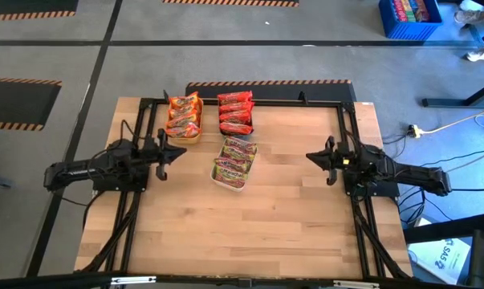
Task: Sort Maruchan noodles
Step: Return To Home Position
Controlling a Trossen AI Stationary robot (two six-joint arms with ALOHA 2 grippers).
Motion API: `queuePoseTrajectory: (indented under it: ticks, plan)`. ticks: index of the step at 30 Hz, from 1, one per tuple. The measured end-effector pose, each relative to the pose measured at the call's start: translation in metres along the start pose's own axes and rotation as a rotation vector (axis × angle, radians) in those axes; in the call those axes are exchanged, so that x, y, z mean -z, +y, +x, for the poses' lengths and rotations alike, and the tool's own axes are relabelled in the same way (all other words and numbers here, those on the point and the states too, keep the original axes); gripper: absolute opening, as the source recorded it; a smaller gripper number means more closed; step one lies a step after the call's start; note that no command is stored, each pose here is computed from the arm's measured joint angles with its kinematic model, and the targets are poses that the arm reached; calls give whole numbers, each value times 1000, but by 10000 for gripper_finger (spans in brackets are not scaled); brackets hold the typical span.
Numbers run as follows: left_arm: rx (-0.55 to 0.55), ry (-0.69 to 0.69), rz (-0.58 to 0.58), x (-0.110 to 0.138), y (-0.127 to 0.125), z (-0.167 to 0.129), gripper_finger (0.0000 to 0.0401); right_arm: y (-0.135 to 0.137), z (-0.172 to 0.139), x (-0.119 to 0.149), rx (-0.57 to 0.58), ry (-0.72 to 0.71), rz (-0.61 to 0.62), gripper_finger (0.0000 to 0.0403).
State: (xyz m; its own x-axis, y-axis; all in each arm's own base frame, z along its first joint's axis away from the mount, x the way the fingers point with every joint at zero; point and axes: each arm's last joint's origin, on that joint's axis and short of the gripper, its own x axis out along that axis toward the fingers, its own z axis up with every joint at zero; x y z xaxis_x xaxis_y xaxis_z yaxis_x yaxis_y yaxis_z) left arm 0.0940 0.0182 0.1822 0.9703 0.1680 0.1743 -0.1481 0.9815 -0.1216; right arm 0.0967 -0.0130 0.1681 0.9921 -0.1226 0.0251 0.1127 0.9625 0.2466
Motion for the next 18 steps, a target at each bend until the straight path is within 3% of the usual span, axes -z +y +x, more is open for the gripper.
queuePoseTrajectory:
  ticks: [7, 18]
  plan:
    - [-29, 100, -1, 10, 2, 0, 10, 1, 0, 0, -42, 6, -37, 0]
    - [-32, 118, 5, 11, 2, 0, 6, 0, 1, 1, -18, 20, -39, 0]
